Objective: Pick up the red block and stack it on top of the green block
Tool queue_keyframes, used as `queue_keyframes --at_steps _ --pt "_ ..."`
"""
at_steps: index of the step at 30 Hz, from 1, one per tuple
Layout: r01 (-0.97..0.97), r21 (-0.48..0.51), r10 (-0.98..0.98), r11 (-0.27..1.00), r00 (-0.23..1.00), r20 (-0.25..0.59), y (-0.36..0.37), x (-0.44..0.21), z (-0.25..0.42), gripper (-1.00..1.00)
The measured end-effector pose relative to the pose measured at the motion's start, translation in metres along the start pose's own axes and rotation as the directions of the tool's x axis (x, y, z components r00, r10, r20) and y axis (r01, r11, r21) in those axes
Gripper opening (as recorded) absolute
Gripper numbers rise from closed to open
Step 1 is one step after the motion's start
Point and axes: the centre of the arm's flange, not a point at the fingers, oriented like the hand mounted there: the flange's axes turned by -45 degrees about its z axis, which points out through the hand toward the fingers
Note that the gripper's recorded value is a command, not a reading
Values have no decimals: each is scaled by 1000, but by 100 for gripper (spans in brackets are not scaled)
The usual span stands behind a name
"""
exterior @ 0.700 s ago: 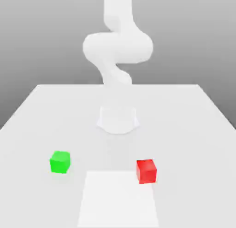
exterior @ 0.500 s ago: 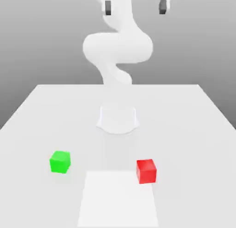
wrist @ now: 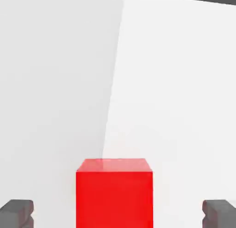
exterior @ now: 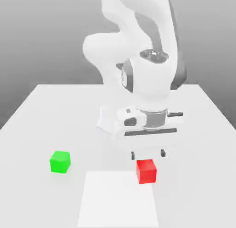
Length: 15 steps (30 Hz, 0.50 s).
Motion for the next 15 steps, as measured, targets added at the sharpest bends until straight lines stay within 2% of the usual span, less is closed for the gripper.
queue_keyframes --at_steps 3,4,10,15 --pt "1 1 -1 1000 1000 3 -1 -3 27 0" --pt "1 1 -1 1000 1000 3 0 -3 32 -100" --pt "2 1 -2 1000 1000 2 -1 -3 34 -100" --pt "2 0 -2 1000 1000 2 -1 -1 2 -100"
